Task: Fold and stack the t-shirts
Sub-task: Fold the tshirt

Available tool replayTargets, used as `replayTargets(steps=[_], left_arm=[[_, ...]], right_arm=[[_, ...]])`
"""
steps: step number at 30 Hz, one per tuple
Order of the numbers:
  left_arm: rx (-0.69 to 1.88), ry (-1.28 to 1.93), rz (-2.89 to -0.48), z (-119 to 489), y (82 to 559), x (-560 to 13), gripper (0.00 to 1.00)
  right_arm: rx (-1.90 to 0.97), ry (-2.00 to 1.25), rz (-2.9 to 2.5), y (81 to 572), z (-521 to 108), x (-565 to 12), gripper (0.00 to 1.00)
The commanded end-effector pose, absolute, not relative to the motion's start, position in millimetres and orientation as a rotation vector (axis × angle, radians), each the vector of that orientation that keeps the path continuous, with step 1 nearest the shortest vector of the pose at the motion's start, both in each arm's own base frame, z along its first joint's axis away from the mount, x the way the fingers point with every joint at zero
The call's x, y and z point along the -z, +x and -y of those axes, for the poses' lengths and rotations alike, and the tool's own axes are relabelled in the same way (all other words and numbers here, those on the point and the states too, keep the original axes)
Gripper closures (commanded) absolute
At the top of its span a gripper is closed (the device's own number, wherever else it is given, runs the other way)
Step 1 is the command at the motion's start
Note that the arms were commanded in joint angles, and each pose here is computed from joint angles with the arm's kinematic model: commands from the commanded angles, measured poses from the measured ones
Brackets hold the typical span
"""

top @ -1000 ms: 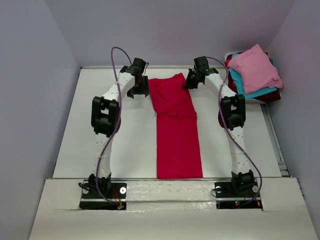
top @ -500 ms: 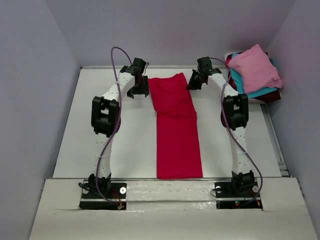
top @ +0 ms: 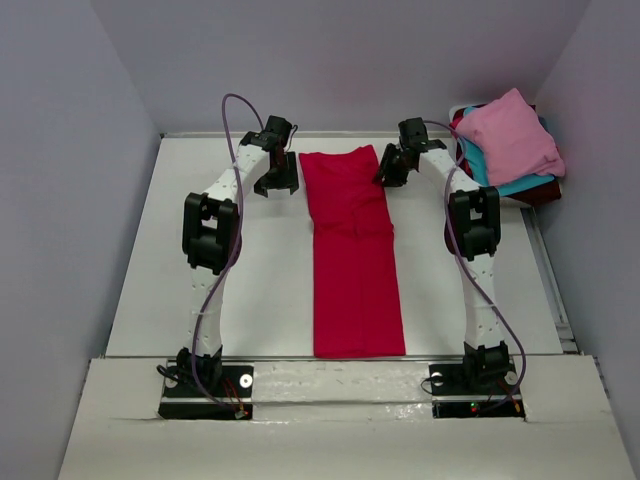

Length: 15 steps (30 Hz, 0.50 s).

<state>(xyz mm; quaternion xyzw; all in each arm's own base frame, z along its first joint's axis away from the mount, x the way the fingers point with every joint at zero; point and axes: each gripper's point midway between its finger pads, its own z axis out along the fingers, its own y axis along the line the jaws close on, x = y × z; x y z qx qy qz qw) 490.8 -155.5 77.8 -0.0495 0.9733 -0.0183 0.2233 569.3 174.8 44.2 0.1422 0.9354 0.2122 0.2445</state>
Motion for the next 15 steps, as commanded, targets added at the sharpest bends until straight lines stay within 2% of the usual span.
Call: replayTargets(steps=[1, 4, 7, 10, 13, 14, 15], left_arm=[[0.067, -0.145, -2.679, 156.3, 494.1, -81.6, 0.23], [0.078, -0.144, -2.670, 158.3, 497.5, -81.3, 0.23], [0.079, -0.142, -2.635, 159.3, 507.2, -87.4, 0.23], [0.126, -0.087, -2.587, 177.0, 516.8, -96.6, 0.24], [0.225, -0.071, -2.532, 192.7, 531.6, -102.3, 0.26], [0.278, -0.062, -2.525, 200.6, 534.3, -102.4, 0.27], [0.334, -0.057, -2.518, 208.7, 536.1, -103.8, 0.28]], right_arm=[[-0.621, 0.321, -2.439, 585.0, -174.7, -95.9, 0.43], [-0.623, 0.320, -2.415, 588.9, -174.7, -104.1, 0.28], [-0.631, 0.329, -2.389, 593.1, -175.4, -116.7, 0.28], [-0.655, 0.332, -2.373, 595.2, -178.3, -122.9, 0.33], [-0.702, 0.351, -2.382, 596.5, -184.6, -118.3, 0.48], [-0.718, 0.354, -2.387, 596.4, -186.8, -117.5, 0.58], [-0.743, 0.355, -2.396, 595.1, -190.1, -116.7, 0.62]])
